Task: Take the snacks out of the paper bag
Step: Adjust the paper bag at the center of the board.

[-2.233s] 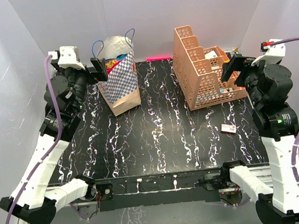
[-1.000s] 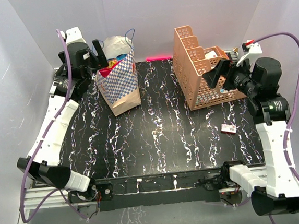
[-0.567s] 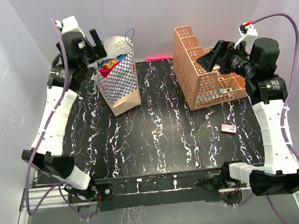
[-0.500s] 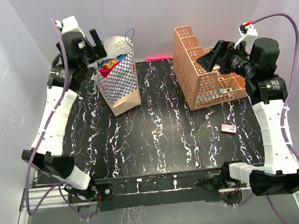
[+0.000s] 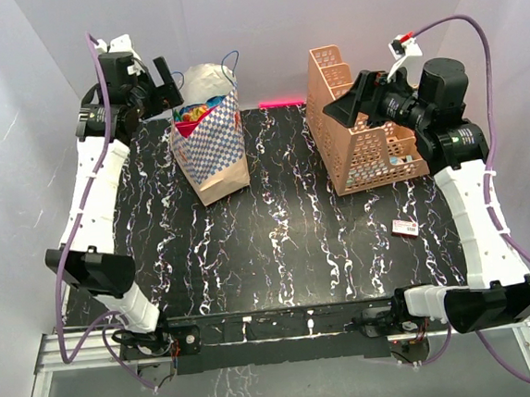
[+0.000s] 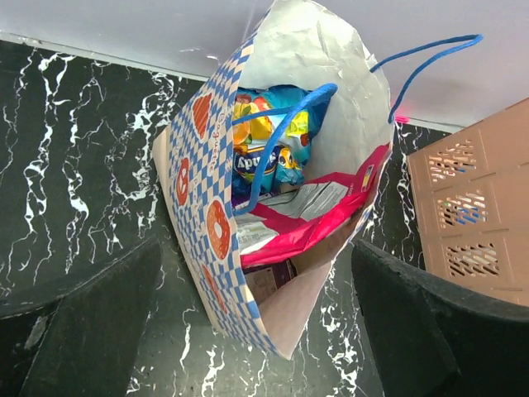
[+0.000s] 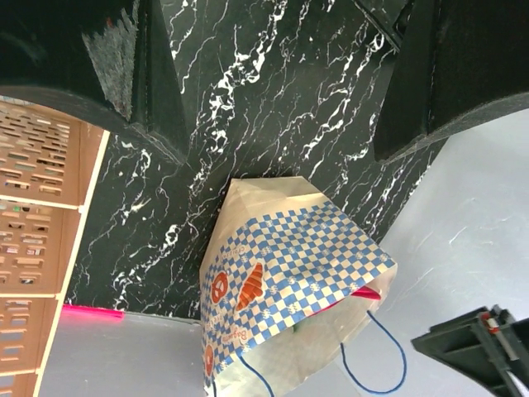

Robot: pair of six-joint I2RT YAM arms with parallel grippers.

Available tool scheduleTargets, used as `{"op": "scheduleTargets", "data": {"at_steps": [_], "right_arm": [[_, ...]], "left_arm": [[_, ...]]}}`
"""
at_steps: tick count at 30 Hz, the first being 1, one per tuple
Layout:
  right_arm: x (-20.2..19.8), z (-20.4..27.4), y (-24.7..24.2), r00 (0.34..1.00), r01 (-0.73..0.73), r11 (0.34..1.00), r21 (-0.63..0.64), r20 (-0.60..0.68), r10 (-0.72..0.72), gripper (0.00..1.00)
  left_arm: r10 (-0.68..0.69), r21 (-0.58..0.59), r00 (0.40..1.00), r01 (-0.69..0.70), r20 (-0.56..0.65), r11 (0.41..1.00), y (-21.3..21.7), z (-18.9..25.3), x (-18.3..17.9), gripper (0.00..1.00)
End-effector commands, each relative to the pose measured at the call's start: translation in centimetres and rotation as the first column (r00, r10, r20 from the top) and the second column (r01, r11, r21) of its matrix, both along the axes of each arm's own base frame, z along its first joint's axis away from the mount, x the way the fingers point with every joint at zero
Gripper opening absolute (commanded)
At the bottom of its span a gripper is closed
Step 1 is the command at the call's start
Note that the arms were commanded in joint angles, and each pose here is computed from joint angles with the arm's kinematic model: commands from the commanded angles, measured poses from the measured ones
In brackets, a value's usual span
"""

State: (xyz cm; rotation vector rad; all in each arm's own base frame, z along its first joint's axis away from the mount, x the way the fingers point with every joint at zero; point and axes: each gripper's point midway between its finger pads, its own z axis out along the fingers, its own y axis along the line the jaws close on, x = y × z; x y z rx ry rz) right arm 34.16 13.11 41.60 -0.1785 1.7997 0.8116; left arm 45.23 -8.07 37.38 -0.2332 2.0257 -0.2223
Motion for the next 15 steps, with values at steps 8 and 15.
{"op": "scheduleTargets", "data": {"at_steps": [8,15], "right_arm": [[-0.6,2.1,1.7,0.994,-0.034,0.999,0.022,0.104,0.031,0.98],[-1.9,2.9,2.1,0.992,-0.03,0.999,0.028,0.121,0.026,0.98]], "left_arm": [[-0.003,-0.036,0.999,0.005,0.044,0.999,-0.7,0.8,4.6,0.74],[-0.017,-0.053,0.999,0.018,0.029,0.998,-1.4,0.0,6.7,0.49]]}}
